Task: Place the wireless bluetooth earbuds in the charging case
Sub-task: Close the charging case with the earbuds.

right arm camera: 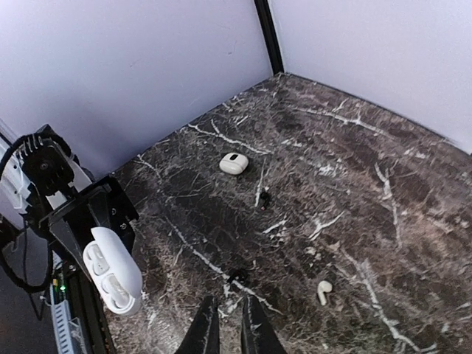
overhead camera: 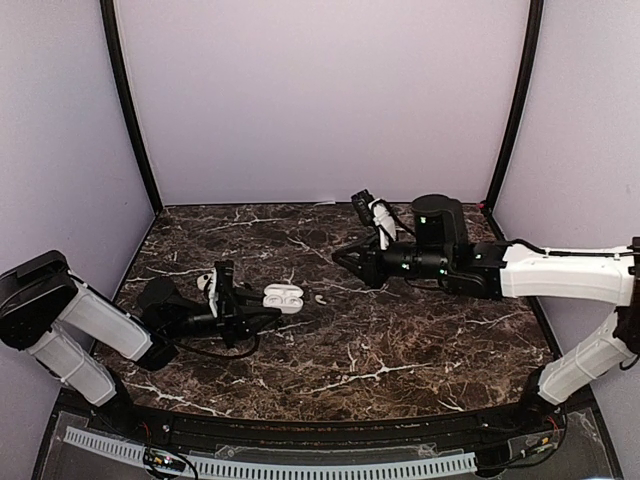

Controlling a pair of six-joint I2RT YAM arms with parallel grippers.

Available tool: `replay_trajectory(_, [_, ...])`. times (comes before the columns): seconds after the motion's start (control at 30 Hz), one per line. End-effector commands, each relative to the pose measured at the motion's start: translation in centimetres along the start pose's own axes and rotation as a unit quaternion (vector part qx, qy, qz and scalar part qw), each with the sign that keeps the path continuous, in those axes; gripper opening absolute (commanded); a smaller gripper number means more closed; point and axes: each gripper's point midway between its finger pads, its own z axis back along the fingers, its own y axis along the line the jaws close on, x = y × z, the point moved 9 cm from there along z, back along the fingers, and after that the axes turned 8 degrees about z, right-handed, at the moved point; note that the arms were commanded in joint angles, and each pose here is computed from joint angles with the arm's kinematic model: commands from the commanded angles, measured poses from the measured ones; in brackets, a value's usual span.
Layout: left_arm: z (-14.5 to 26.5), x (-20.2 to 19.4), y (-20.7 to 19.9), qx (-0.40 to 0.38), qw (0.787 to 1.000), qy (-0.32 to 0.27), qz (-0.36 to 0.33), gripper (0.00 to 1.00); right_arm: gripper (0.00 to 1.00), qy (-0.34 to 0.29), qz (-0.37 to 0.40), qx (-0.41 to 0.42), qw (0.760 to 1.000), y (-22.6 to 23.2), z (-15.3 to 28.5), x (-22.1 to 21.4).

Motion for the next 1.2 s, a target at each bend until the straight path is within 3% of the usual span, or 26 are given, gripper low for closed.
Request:
replay_trajectory(0.0, [-0.7,1.6,-0.6,-0.089,0.994,-0.004,0.057,0.00,0.08,0.061,-0.079,0.116,0.988,-0.9,-1.9,-3.5])
replay_trajectory(0.1, [-1.2,1.5,-0.4,-0.105,0.991,0.018,0.085,0.00,0.00,0.067,-0.104,0.170,0.978,-1.0,-3.6,-4.5])
replay_trajectory(0.33, [-1.3,1.7,0.5,-0.133,0.981,0.024,0.140,0.00,0.00,0.014,-0.133,0.288,0.948,-0.1,-5.6,-5.0])
replay_trajectory(1.17, [-1.9,0.6,2.1,-0.095,0.981,0.054,0.158,0.00,0.00,-0.014,-0.081,0.318,0.945,2.0,-4.2,-3.4])
